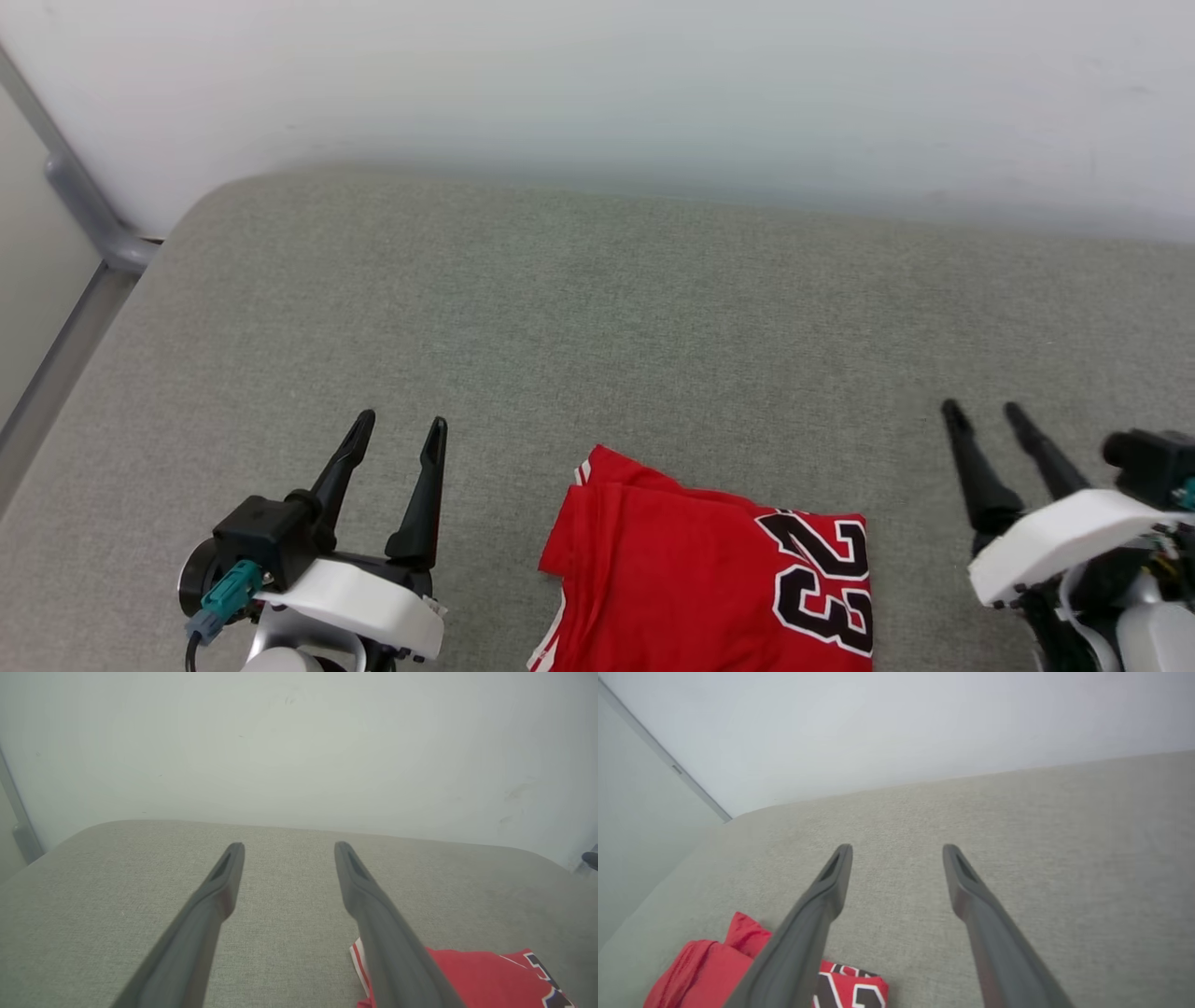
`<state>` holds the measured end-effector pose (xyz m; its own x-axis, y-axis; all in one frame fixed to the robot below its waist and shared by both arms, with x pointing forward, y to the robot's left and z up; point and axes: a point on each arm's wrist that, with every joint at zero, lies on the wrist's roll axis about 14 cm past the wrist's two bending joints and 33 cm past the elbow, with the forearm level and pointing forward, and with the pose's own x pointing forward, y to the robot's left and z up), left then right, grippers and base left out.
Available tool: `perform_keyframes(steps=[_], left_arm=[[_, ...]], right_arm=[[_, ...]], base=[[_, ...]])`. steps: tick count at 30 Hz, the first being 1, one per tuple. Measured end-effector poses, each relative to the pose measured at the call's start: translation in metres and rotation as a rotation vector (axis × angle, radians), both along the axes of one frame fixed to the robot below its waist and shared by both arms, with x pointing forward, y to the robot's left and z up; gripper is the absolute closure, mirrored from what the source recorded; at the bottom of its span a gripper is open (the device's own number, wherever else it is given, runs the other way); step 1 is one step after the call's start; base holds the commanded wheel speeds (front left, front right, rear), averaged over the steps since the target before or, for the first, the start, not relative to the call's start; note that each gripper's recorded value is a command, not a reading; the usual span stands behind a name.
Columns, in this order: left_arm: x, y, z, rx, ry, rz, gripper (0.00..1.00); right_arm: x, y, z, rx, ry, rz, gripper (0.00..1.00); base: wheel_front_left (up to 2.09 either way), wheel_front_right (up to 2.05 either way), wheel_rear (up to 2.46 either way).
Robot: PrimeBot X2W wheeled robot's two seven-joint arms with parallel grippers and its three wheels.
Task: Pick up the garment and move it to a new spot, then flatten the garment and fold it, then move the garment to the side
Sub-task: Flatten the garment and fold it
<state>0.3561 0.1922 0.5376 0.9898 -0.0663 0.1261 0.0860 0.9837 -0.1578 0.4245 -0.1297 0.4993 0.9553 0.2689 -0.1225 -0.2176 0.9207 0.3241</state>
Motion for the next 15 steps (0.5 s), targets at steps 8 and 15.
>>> perform_keyframes(steps=[8, 15], left_arm=[[0.000, -0.005, 0.004, 0.002, -0.013, -0.014, 0.00], [-0.004, -0.008, 0.003, 0.005, -0.013, -0.020, 0.00]], right_arm=[[-0.023, -0.044, 0.048, -0.198, -0.216, -0.156, 0.00], [-0.053, -0.049, 0.057, -0.240, -0.243, -0.177, 0.00]], base=[[0.00, 0.00, 0.00], [0.00, 0.00, 0.00]])
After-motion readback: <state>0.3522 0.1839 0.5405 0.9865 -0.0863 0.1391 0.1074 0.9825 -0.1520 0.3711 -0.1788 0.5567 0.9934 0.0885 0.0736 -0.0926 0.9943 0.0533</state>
